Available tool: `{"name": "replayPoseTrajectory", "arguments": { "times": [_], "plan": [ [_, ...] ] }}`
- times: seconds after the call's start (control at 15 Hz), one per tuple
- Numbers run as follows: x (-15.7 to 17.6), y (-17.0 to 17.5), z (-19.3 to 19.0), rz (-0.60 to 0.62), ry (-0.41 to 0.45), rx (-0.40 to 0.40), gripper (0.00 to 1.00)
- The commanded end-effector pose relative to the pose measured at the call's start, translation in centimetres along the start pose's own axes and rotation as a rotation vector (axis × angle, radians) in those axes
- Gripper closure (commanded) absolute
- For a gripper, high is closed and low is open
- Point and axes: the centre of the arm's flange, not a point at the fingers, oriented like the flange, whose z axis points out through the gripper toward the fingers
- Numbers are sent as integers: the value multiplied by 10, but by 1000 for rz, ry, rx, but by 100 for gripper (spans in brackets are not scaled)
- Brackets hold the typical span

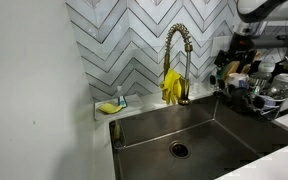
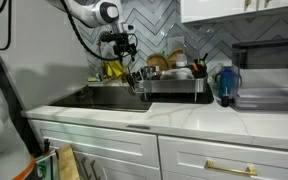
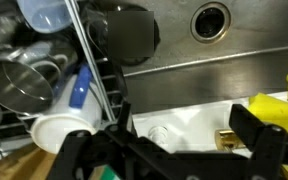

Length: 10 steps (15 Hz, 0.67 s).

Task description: Open the faucet

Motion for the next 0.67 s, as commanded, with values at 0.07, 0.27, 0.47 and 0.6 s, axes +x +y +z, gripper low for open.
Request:
{"name": "replayPoseTrajectory", "arguments": {
  "times": [0.07, 0.27, 0.47, 0.6],
  "plan": [
    [69, -30, 31, -239, 85, 56, 0],
    [93, -45, 50, -393, 138, 95, 0],
    [80, -45, 50, -356, 126, 82, 0],
    [84, -45, 52, -369, 130, 85, 0]
  ]
}}
